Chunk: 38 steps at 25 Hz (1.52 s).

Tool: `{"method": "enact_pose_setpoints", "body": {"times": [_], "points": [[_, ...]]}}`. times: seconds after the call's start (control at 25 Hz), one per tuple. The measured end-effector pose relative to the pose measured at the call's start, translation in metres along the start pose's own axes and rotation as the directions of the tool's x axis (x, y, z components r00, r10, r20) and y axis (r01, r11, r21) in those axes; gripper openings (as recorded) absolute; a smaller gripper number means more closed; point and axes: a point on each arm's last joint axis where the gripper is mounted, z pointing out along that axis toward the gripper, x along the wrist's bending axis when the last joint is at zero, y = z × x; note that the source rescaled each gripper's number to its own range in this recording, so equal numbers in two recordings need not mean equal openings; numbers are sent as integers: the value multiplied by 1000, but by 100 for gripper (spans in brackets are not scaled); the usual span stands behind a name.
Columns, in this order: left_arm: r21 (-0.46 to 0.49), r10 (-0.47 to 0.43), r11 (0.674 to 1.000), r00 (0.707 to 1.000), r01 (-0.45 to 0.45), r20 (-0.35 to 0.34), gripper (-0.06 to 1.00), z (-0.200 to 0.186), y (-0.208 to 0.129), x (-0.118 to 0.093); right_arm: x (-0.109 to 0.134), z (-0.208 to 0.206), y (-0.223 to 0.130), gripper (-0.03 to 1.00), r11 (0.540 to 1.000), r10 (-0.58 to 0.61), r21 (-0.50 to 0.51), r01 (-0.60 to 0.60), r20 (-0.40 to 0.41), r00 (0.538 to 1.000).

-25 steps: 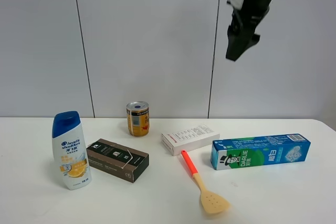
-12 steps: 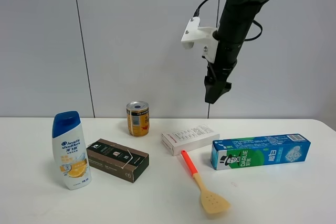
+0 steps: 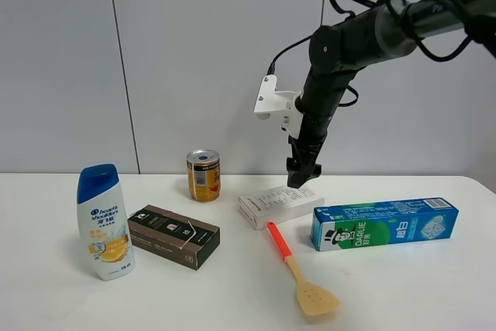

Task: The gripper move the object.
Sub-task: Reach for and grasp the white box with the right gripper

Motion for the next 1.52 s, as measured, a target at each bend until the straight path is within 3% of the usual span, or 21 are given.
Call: {"method": "enact_pose_setpoints", "body": {"times": [0.32, 0.64, 0.96, 1.08, 1.2, 1.52], "points": [[0, 0, 1000, 1000, 0, 0, 100, 0, 0, 0, -8, 11, 11, 100, 988, 92, -136, -76, 115, 989], [0, 0, 1000, 1000, 0, 0, 100, 0, 0, 0, -6, 12, 20, 100, 954, 235, -209, -215, 77, 969], [0, 0, 1000, 1000, 0, 0, 100, 0, 0, 0, 1, 13, 17, 100, 915, 369, -171, -365, -11, 929], [0, 0, 1000, 1000, 0, 0, 100, 0, 0, 0, 7, 14, 15, 100, 931, 339, -124, -344, -61, 939], [0, 0, 1000, 1000, 0, 0, 100, 0, 0, 0, 13, 14, 12, 100, 966, 236, -84, -246, -109, 966], [0, 0, 1000, 1000, 0, 0, 100, 0, 0, 0, 14, 14, 11, 100, 995, 22, -92, -31, -101, 995]]}}
